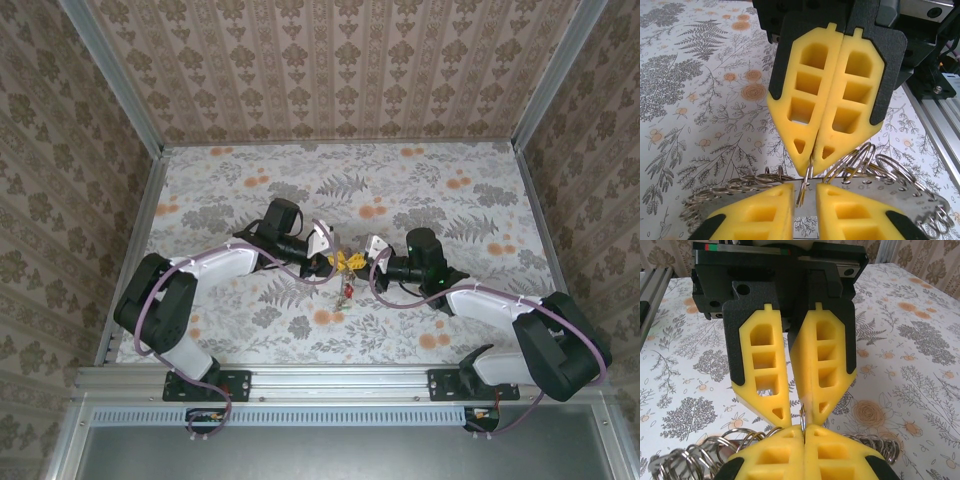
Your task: Put the keys on the keyring
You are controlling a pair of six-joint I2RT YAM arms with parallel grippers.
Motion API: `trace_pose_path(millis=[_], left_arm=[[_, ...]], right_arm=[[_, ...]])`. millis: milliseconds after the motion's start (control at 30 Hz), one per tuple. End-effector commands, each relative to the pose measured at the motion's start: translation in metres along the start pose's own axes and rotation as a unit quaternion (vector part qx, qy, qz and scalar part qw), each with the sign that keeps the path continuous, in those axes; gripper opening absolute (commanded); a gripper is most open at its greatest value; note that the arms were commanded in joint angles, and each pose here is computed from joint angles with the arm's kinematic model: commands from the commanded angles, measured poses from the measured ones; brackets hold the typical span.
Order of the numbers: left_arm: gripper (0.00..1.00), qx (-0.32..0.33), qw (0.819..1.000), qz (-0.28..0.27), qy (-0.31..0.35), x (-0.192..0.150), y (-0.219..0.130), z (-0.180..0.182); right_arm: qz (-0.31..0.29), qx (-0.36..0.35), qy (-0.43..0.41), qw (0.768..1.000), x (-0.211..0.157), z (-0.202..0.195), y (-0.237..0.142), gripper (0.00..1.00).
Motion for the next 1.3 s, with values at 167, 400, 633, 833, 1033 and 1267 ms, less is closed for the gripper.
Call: trace_pose_path(millis=[167, 400, 633, 833, 1033, 1267], left_arm=[[0.2, -0.005, 0.999, -0.023, 0.023, 0.016, -0.003, -0.007], [0.19, -0.004, 0.999, -0.023, 0.03, 0.018, -0.001, -0.008], [0.09, -0.002, 0.999, -0.021, 0.034, 0.019, -0.001, -0.008], [0.0, 0.012, 0.999, -0.015, 0.04, 0.016, -0.002, -0.007], [0.0, 0.046, 0.997, -0.006, 0.066, 0.018, -0.009, -0.005], [0.0, 0.056, 0.993, 0.025, 0.097, 0.021, -0.011, -0.009]], right_arm=[[-0.006, 0.013, 0.004, 1.0, 0.009, -0.002, 0.002, 0.0], [-0.006, 0.017, 0.005, 1.0, 0.011, -0.002, 0.004, 0.0], [-0.002, 0.019, 0.008, 1.0, 0.01, -0.002, 0.005, 0.0], [0.005, 0.015, 0.008, 1.0, 0.008, -0.002, 0.003, 0.0], [0.041, -0.016, -0.015, 0.999, 0.003, -0.005, -0.008, 0.14], [0.079, -0.03, -0.058, 0.995, 0.004, -0.006, -0.016, 0.21]])
Point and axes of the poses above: each hand's point on the last joint's axis, 136 mm out from that joint toward the fingers, its own y axis out along the fingers, its own z axis along the line the jaws close on, x = y × z, the point moved 3 cm from there along -y, back along the fingers, and after that the axes turned 1 degree about y, right-handed, at the moved point
